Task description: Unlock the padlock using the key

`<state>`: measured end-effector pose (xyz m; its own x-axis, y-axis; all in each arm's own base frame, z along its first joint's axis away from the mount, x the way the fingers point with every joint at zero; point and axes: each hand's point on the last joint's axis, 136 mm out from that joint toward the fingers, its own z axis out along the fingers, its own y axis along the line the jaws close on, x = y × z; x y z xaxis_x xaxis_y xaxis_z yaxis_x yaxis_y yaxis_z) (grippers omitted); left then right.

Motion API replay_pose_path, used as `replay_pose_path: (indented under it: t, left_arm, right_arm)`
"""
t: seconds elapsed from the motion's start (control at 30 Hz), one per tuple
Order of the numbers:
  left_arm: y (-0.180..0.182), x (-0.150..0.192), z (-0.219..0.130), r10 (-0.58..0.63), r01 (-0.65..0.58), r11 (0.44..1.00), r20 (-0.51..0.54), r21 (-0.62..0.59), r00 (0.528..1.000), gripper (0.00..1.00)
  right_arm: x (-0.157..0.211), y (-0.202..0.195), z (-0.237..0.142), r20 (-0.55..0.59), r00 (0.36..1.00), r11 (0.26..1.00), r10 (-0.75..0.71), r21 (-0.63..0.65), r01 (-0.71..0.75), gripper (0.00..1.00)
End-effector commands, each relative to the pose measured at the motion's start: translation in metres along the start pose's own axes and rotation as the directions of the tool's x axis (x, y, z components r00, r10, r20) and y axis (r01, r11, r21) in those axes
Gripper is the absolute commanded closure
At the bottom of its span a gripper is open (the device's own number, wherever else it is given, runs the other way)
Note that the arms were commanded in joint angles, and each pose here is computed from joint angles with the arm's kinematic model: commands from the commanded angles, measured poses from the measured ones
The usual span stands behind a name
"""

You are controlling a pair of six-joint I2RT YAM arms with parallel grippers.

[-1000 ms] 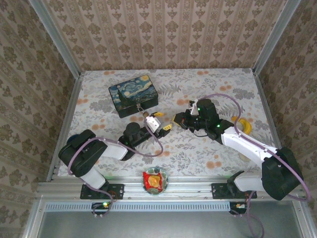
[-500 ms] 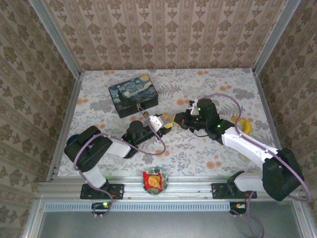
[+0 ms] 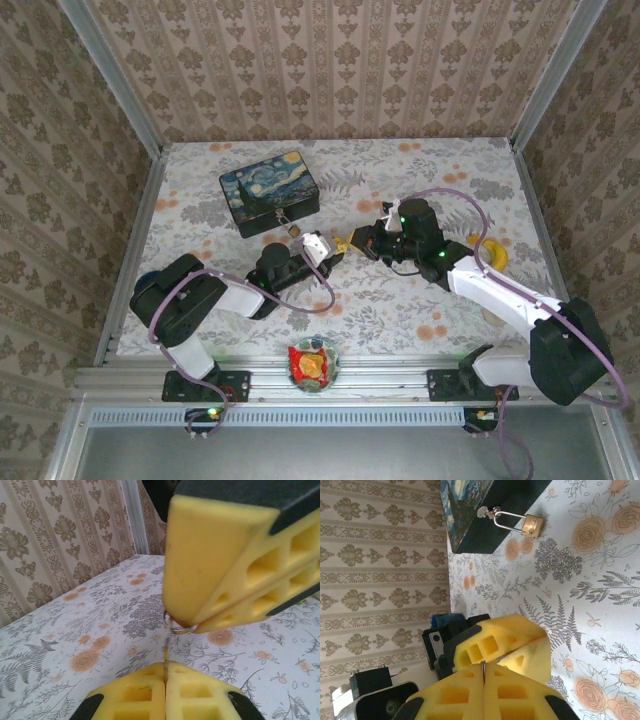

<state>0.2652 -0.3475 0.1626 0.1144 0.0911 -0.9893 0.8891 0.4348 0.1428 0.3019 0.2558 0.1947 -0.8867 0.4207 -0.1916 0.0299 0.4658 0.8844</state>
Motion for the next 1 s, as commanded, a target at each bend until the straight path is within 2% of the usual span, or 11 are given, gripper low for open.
replay_pose_path:
  t: [0.0,0.3,0.43,0.5,0.63,0.7,0.8,0.97]
  left_arm:
    - [0.006,-0.016,0.002,0.007,-0.007,1.000,0.054,-0.006,0.999,1.00]
    - [-0.002,-0.017,-0.006,0.030,-0.032,0.999,0.058,0.027,0.998,1.00]
    - [-0.003,-0.017,-0.022,-0.017,0.013,0.998,0.049,0.064,0.999,1.00]
    - [0.001,-0.016,-0.033,-0.079,0.077,0.993,0.026,0.090,0.997,1.00]
    - [0.008,-0.008,-0.054,-0.203,0.215,0.970,-0.109,0.109,0.973,1.00]
    - [0.004,0.002,-0.063,-0.215,0.245,0.964,-0.244,0.100,0.946,1.00]
    - [0.000,0.009,-0.082,-0.206,0.263,0.962,-0.434,0.074,0.877,1.00]
    - [-0.011,-0.006,-0.108,-0.219,0.336,0.938,-0.612,0.081,0.760,1.00]
  right_arm:
    - [0.003,-0.004,-0.002,-0.007,1.000,1.000,0.001,0.004,-0.001,1.00]
    - [0.003,-0.007,-0.002,-0.007,1.000,0.999,-0.023,0.025,0.023,1.00]
    - [0.000,0.004,-0.010,-0.019,0.989,0.989,-0.143,0.043,0.144,0.81]
    - [-0.002,0.012,-0.020,-0.018,0.969,0.967,-0.245,0.073,0.245,0.76]
    - [-0.005,0.025,-0.043,0.004,0.894,0.889,-0.449,0.106,0.446,0.68]
    - [-0.005,0.029,-0.053,0.018,0.851,0.847,-0.524,0.117,0.519,0.66]
    - [-0.002,0.037,-0.063,0.026,0.785,0.782,-0.619,0.109,0.613,0.64]
    - [0.008,0.047,-0.061,0.012,0.674,0.672,-0.739,0.096,0.734,0.60]
